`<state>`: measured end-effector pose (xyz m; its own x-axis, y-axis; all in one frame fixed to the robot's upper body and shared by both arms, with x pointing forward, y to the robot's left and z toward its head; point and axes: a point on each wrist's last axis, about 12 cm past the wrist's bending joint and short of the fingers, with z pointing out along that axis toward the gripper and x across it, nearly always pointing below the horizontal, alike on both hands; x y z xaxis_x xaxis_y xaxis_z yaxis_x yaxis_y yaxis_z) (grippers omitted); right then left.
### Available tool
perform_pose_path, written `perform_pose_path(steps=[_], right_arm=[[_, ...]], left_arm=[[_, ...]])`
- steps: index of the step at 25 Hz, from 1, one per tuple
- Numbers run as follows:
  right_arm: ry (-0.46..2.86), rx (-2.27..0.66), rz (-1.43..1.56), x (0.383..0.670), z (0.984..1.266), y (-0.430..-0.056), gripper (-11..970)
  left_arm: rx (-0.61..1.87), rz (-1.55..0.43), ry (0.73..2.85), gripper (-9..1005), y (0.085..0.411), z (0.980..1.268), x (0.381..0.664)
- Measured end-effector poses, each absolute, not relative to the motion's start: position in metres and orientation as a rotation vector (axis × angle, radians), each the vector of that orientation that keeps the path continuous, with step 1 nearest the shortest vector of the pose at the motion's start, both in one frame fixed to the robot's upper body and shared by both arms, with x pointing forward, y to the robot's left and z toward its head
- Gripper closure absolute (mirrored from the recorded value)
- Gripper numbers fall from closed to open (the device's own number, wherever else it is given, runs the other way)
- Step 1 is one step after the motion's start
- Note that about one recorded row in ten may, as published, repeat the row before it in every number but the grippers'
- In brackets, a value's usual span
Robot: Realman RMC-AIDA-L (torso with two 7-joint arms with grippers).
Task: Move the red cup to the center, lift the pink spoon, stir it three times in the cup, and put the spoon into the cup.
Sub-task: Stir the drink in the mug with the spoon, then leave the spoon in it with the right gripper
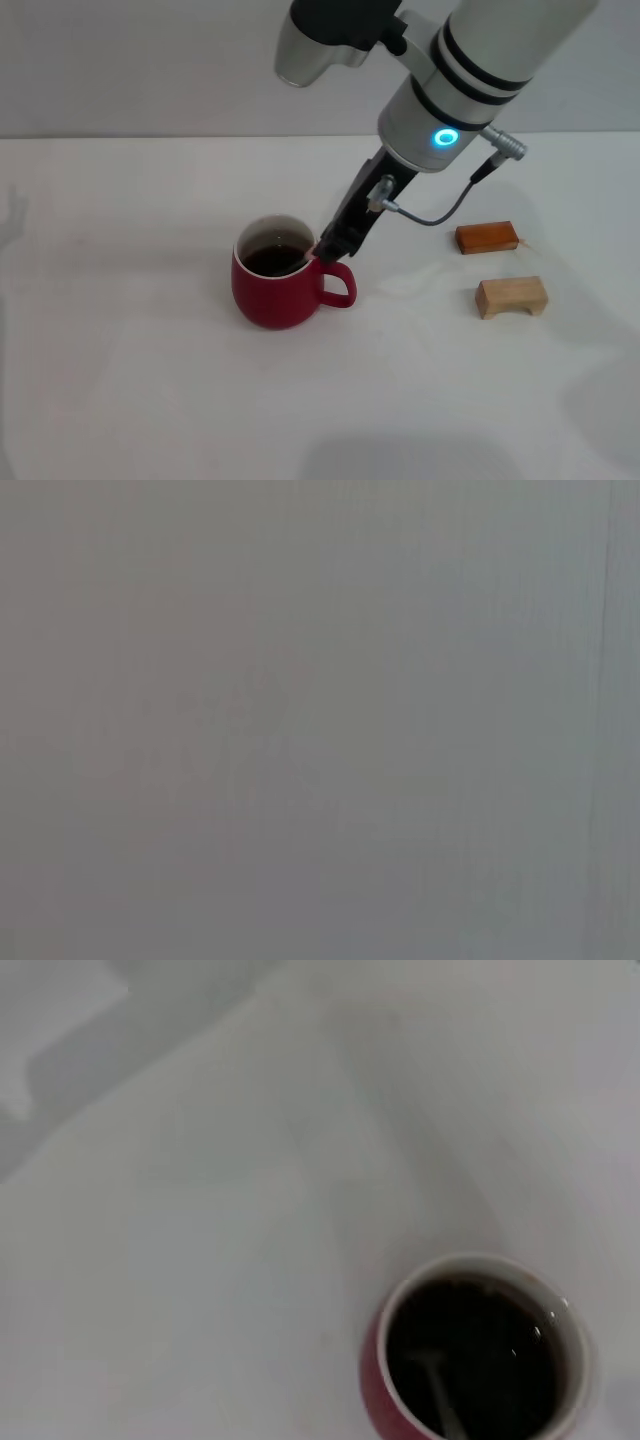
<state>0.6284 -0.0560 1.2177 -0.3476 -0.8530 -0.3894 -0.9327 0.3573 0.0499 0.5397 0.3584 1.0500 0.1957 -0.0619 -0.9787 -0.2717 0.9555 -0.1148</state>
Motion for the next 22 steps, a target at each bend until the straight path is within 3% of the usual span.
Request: perform_pose_path(steps=[22], right_arm=[[2.317,-1.528,0.253,0.640,1.220,-0.052,798]], left_arm=[[-0.299,0.132,1.369,152,0.359,1.050,0.539]])
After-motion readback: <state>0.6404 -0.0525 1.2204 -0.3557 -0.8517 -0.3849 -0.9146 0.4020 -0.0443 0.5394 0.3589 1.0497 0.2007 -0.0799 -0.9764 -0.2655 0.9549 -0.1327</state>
